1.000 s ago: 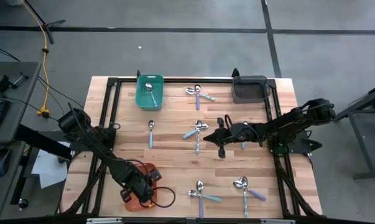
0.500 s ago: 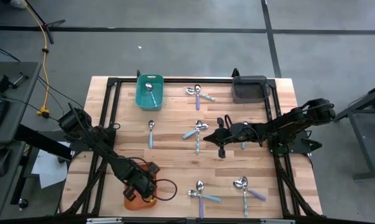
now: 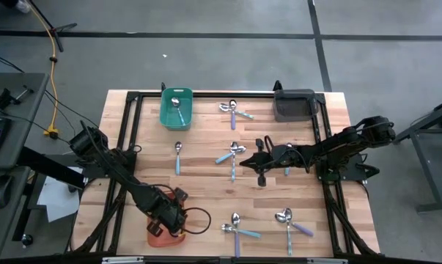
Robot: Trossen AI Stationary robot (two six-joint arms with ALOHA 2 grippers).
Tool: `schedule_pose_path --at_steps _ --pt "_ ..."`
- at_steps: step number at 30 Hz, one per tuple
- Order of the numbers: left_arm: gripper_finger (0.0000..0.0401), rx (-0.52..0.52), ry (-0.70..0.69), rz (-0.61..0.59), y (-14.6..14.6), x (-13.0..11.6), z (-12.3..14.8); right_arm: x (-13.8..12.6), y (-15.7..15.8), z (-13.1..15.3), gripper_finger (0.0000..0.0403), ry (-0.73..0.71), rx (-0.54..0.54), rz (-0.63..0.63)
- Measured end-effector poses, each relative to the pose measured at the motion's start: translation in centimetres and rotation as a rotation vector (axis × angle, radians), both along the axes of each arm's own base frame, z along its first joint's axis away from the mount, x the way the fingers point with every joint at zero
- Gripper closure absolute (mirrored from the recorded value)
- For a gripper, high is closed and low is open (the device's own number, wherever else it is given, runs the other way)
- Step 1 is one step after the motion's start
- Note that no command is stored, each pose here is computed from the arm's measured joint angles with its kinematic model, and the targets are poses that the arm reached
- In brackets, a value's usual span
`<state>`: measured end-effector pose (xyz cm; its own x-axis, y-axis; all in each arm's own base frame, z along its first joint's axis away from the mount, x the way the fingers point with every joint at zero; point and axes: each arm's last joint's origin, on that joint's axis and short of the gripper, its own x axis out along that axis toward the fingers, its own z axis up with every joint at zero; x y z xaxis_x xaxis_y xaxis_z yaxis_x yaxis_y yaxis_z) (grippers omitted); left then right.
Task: Sort silverware by color (type)
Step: Put the light blue spoon into the black bin
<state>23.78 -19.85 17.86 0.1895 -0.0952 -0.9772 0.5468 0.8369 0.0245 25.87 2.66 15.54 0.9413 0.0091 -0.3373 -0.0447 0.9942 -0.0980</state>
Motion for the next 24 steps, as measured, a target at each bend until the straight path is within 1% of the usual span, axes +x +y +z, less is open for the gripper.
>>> schedule_pose_path --at_steps 3,8,9,14,17,20,24 --pt "0.0338 -0.003 0.003 0.035 0.3 0.3 0.0 0.0 0.0 0.0 0.0403 0.0 -0.033 0.012" --pt "0.0391 -0.01 -0.003 0.085 1.5 1.2 0.1 0.0 -0.1 0.0 0.0403 0.0 -0.084 0.028" --pt "0.0396 -0.019 -0.005 0.088 1.8 1.5 0.2 0.0 -0.1 0.0 0.0403 0.0 -0.093 0.031" --pt "0.0398 -0.066 -0.073 0.089 3.2 2.4 1.6 0.0 -0.1 0.0 0.0403 0.0 -0.131 0.045" --pt "0.04 -0.116 -0.132 0.087 4.0 2.8 2.9 0.0 -0.1 0.0 0.0403 -0.001 -0.155 0.053" --pt "0.0401 -0.165 -0.222 0.08 4.9 2.6 3.5 0.0 -0.1 0.0 0.0403 -0.001 -0.176 0.061" --pt "0.0401 -0.224 -0.363 0.098 6.8 2.0 3.3 0.0 -0.1 0.0 0.0403 -0.001 -0.191 0.064"
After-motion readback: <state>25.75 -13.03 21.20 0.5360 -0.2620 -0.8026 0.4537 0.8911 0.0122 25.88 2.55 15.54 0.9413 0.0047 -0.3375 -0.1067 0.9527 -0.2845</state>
